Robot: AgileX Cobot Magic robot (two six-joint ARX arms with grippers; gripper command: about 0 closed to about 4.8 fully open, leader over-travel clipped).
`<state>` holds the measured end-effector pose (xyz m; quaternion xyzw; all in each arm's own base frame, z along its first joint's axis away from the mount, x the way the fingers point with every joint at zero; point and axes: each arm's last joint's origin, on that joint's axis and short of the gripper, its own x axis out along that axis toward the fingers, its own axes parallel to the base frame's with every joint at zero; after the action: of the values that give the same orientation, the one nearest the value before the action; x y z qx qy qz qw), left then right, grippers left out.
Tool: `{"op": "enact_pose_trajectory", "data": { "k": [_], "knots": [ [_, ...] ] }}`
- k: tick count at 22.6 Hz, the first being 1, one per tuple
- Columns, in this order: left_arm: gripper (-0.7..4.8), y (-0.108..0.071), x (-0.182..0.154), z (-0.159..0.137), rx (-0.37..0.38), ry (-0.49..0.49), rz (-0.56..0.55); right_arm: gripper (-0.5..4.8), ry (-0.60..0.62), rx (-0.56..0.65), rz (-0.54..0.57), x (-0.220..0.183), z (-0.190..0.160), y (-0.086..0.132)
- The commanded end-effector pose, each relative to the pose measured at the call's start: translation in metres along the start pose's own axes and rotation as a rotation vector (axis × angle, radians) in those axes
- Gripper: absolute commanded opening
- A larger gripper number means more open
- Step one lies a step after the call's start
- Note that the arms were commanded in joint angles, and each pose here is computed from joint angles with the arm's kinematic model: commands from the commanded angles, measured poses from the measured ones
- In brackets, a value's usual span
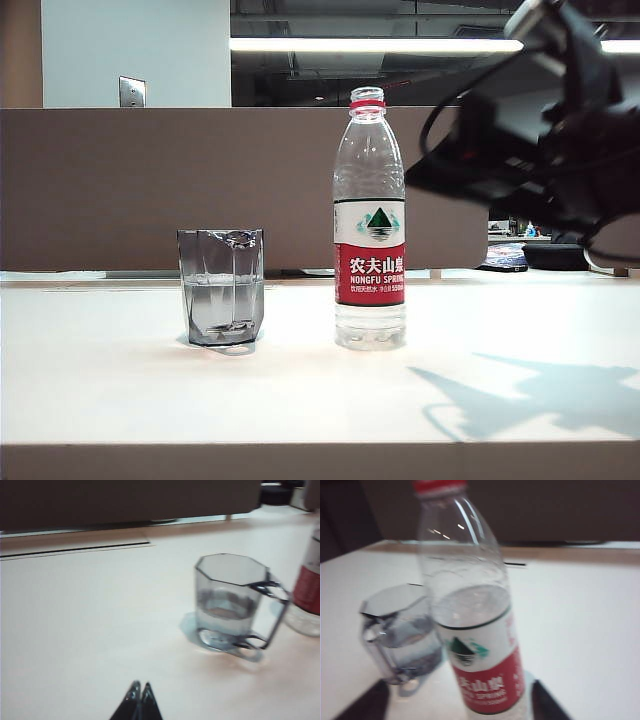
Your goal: Pick up the mineral water bottle on the table and pour water into the mug until it's half full.
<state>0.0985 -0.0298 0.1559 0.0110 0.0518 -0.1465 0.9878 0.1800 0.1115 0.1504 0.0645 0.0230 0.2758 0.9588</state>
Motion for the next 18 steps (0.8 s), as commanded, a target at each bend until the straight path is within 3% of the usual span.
{"op": "enact_pose_trajectory", "data": {
  "k": [1, 2, 3, 4, 11, 18],
  "knots": [
    [-0.05, 0.005, -0.001, 0.003, -0.004, -0.029, 0.043, 2.2, -0.042, 0.002, 0.078, -0.012, 0.007, 0.004],
    [-0.05, 0.006, -0.002, 0.004, -0.005, -0.035, 0.06, 1.42, -0.046, 0.006, 0.096, -0.015, 0.007, 0.004],
    [-0.05, 0.008, -0.003, 0.004, -0.006, -0.04, 0.074, 0.3, -0.049, 0.015, 0.112, -0.019, 0.008, 0.005],
    [-0.05, 0.009, -0.003, 0.005, -0.007, -0.049, 0.089, -0.12, -0.051, 0.017, 0.127, -0.021, 0.009, 0.005],
    [-0.05, 0.021, -0.009, 0.009, -0.011, -0.106, 0.212, -0.03, -0.025, 0.103, 0.14, -0.031, 0.018, 0.007],
    [-0.05, 0.023, -0.009, 0.008, -0.012, -0.1, 0.232, -0.03, 0.004, 0.104, 0.128, -0.043, 0.025, 0.008]
  ]
}}
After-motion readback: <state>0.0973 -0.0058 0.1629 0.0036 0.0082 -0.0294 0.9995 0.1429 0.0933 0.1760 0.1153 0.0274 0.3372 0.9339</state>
